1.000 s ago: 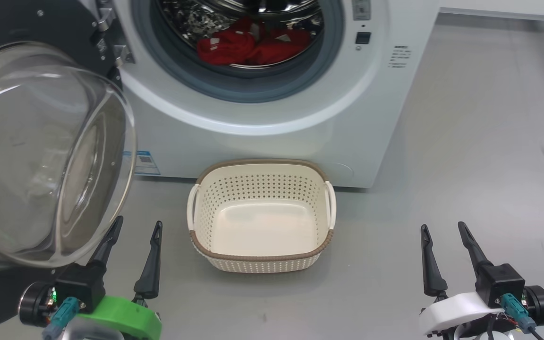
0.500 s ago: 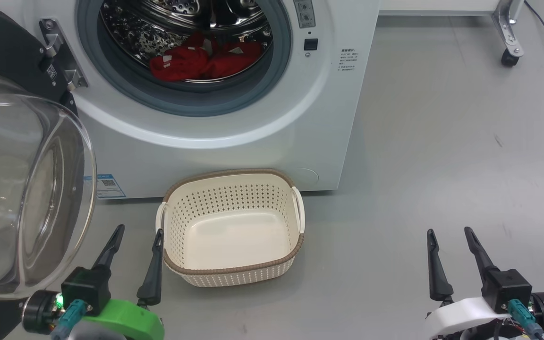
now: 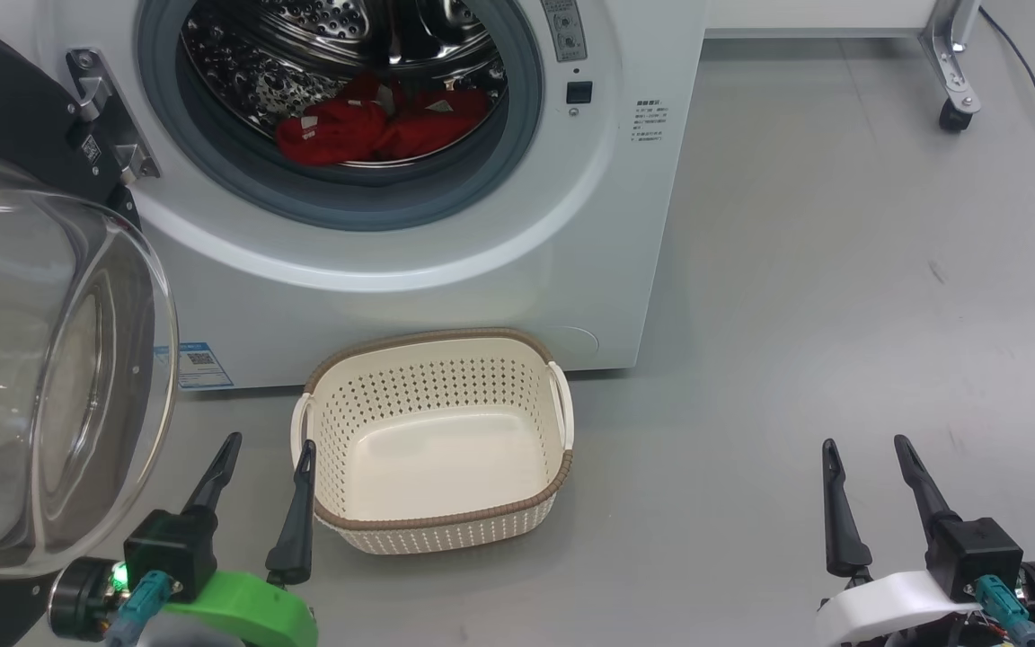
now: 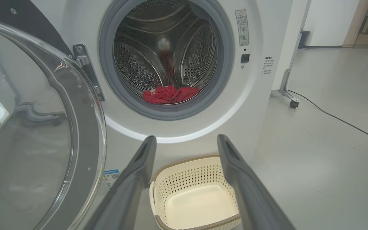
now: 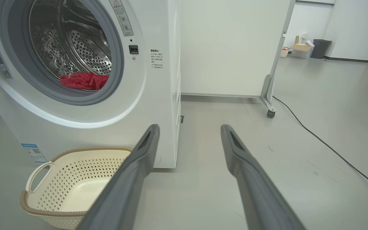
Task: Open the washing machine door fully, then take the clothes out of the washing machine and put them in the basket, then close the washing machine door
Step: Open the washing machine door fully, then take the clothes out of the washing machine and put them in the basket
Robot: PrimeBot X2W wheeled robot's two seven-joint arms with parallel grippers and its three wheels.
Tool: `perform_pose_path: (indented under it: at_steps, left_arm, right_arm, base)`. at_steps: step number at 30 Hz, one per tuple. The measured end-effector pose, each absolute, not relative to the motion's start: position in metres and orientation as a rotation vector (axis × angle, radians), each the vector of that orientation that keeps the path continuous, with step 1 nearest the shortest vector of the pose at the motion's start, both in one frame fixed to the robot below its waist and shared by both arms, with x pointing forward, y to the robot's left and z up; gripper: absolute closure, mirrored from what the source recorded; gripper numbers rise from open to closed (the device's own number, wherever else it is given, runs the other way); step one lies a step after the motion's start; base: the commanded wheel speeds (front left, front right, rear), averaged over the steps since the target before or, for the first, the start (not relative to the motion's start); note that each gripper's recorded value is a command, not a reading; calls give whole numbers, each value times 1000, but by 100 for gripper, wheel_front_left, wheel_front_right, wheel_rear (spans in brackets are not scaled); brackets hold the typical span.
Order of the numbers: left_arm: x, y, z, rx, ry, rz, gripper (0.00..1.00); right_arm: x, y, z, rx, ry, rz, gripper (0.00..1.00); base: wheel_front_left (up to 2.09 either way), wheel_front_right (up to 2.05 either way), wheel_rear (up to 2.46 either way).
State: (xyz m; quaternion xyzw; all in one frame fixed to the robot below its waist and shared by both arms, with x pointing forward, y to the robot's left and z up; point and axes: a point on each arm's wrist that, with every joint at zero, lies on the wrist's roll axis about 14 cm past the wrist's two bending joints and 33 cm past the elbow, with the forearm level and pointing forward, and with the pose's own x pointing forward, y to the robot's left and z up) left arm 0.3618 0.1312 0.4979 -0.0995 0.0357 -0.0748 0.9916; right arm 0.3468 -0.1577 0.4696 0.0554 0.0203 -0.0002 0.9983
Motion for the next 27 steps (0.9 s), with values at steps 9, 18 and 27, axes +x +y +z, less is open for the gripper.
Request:
perform_pose_path:
  at_steps: [9,18,27]
  left_arm:
    - [359,129,497,-192,81,-154,0]
    - [359,128,500,-196,73,-153,0]
    - [356,119,503,-185,69,-190,0]
  right_arm:
    - [346,-159,472,111,32,-2,0]
    - [344,-159,475,112,23,-3,0]
    - [341,-159,475,117,22,-4,0]
  base:
    - [0,0,0]
    - [0,0,0]
    - [20,-20,0]
